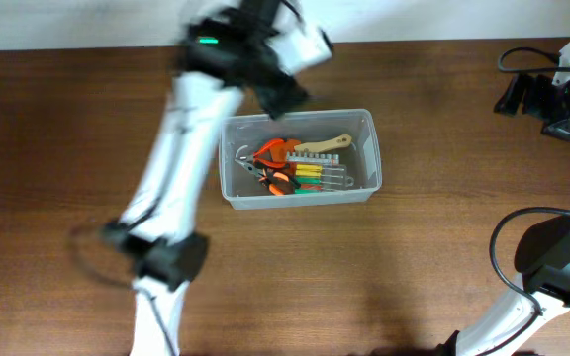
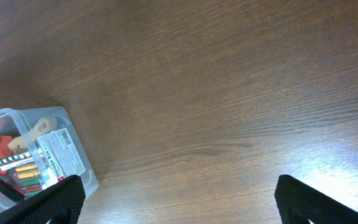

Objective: Pack container

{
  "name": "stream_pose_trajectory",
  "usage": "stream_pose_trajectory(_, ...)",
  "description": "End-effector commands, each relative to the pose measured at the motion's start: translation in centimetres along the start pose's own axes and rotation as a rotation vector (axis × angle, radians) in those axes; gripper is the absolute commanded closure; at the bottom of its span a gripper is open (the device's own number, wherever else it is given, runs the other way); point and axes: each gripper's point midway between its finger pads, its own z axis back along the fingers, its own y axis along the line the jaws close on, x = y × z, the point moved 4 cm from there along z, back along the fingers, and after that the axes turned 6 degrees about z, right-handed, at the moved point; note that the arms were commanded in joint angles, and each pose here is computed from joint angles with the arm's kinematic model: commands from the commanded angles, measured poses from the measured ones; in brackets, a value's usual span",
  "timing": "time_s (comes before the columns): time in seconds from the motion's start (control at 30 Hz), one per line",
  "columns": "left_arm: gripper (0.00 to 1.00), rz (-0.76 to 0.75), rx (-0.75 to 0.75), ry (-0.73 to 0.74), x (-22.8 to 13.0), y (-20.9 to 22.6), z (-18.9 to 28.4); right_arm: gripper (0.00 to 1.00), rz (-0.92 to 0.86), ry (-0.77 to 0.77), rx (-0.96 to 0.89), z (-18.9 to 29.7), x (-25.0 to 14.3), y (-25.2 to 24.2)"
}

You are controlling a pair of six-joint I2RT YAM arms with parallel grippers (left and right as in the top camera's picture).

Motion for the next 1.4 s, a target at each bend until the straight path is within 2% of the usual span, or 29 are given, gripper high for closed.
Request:
stream_pose_trajectory(0.0,0.01,0.272,0.2,-0.008,-2.3,4.3,6.5,0.02,-0.001,0.005,0.007,-0.4,0.2,0.2)
stream_pose_trajectory(0.1,0.01,0.535,0.377,0.029,-6.0,8.0,10.1,0.01,-0.003,0.011,0.008,-0.6,0.2,0.1)
stream_pose_trajectory(0.23,0.01,0.689,0.441,0.085,-10.2,10.8,11.9,0.02,0.015,0.02,0.014,-1.0,0.2,0.9)
stream_pose_trajectory(0.4,0.01,0.763,0.485,0.138,-13.5,12.9,12.8,0.02,0.11,0.026,0.036,-1.3,0.1,5.2)
stream_pose_trajectory(0.53,0.01,0.791,0.508,0.146,-14.6,13.8,13.4,0.01,0.28,0.0,0.083,0.1,-1.1,12.6)
stream_pose_trajectory(0.73,0.01,0.796,0.512,0.148,-14.9,13.9,13.5,0.02,0.552,-0.061,0.187,4.1,-5.7,23.5)
stream_pose_trajectory(0.9,0.01,0.796,0.512,0.148,-14.9,13.9,13.5,0.01,0.717,-0.181,0.282,10.4,-10.4,28.3)
stream_pose_trajectory(1.03,0.01,0.796,0.512,0.148,-14.9,13.9,13.5,0.01,0.792,-0.31,0.35,16.4,-13.8,28.9)
stream_pose_trajectory(1.17,0.01,0.796,0.512,0.148,-14.9,13.9,13.5,0.02,0.803,-0.43,0.38,20.9,-15.8,27.5)
stream_pose_trajectory(1.27,0.01,0.796,0.512,0.148,-14.9,13.9,13.5,0.02,0.811,-0.552,0.317,23.8,-16.4,24.9)
stream_pose_trajectory(1.37,0.01,0.796,0.512,0.148,-14.9,13.9,13.5,0.01,0.738,-0.7,0.205,25.9,-16.3,21.6)
